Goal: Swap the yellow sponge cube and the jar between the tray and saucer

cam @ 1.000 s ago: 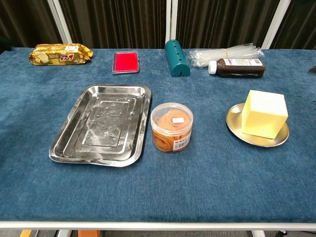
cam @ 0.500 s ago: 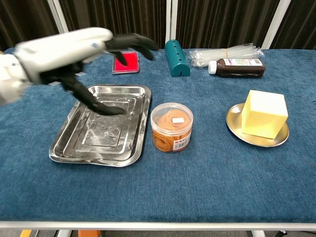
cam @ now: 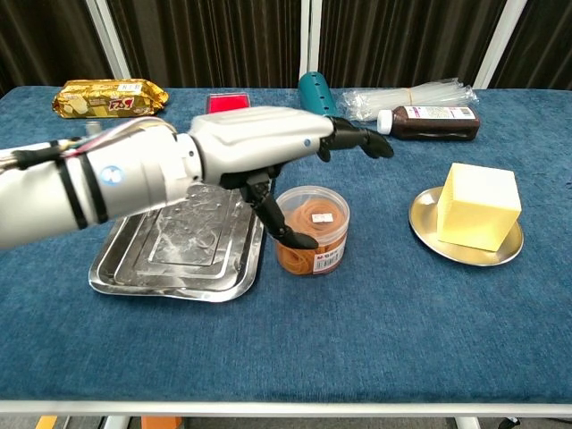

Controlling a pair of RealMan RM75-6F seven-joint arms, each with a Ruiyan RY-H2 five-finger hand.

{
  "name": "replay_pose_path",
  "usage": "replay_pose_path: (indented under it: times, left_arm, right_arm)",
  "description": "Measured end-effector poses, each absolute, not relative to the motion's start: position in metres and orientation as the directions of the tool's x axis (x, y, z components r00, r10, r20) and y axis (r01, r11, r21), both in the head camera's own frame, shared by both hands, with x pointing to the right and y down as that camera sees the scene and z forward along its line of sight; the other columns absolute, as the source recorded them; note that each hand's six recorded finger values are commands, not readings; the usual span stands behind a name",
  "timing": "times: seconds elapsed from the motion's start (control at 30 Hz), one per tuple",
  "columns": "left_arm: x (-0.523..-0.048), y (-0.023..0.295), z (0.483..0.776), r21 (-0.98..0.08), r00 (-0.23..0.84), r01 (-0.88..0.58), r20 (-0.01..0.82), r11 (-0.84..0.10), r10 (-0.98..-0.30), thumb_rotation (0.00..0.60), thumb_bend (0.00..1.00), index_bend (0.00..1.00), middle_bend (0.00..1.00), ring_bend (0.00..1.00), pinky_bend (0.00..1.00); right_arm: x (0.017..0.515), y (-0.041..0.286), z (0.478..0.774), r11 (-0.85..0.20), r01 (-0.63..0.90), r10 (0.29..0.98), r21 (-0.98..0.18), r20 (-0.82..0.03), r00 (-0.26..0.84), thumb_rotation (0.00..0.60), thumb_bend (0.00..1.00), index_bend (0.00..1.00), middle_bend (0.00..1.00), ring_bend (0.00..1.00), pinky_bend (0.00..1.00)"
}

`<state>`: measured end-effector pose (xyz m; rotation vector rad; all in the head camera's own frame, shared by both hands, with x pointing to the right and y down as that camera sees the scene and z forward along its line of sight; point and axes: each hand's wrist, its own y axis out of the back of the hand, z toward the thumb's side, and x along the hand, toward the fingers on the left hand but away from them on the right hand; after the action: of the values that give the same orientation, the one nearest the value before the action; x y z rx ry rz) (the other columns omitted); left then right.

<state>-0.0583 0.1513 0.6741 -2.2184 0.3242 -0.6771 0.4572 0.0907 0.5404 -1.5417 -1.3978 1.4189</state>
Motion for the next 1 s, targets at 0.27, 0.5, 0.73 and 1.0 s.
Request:
replay_pose_path:
  times: [0.27,0.5,0.73,1.0]
  left_arm:
    - [-0.052,0.15,0.696,-0.704,0.816,0.062,0.444,-0.707,-0.37,0.6,0.15,0.1,0.08,0.02,0.2]
    - [-0.052,0.15,0.709,-0.685,0.804,0.105,0.485,-0.721,-0.344,0.6,0.2,0.1,0.1,0.02,0.25]
    - [-0.053,0.146,0.713,-0.689,0.795,0.104,0.491,-0.717,-0.357,0.6,0.3,0.26,0.23,0.16,0.41]
    - [-0.051,0.143,0.704,-0.693,0.801,0.07,0.468,-0.717,-0.374,0.6,0.35,0.36,0.28,0.23,0.47]
  right_arm:
    - [0.463,0.092,0.542,-0.253,0.289,0.942,-0.923,-0.303,-0.143,0.6,0.0,0.0,0.01,0.0,0.0]
    - [0.462,0.093,0.545,-0.26,0.289,0.941,-0.921,-0.309,-0.136,0.6,0.0,0.0,0.01,0.0,0.0]
    - [0.463,0.092,0.545,-0.247,0.291,0.946,-0.924,-0.294,-0.133,0.6,0.0,0.0,0.01,0.0,0.0]
    - [0.462,0.091,0.546,-0.249,0.293,0.945,-0.923,-0.297,-0.133,0.6,0.0,0.0,0.01,0.0,0.0]
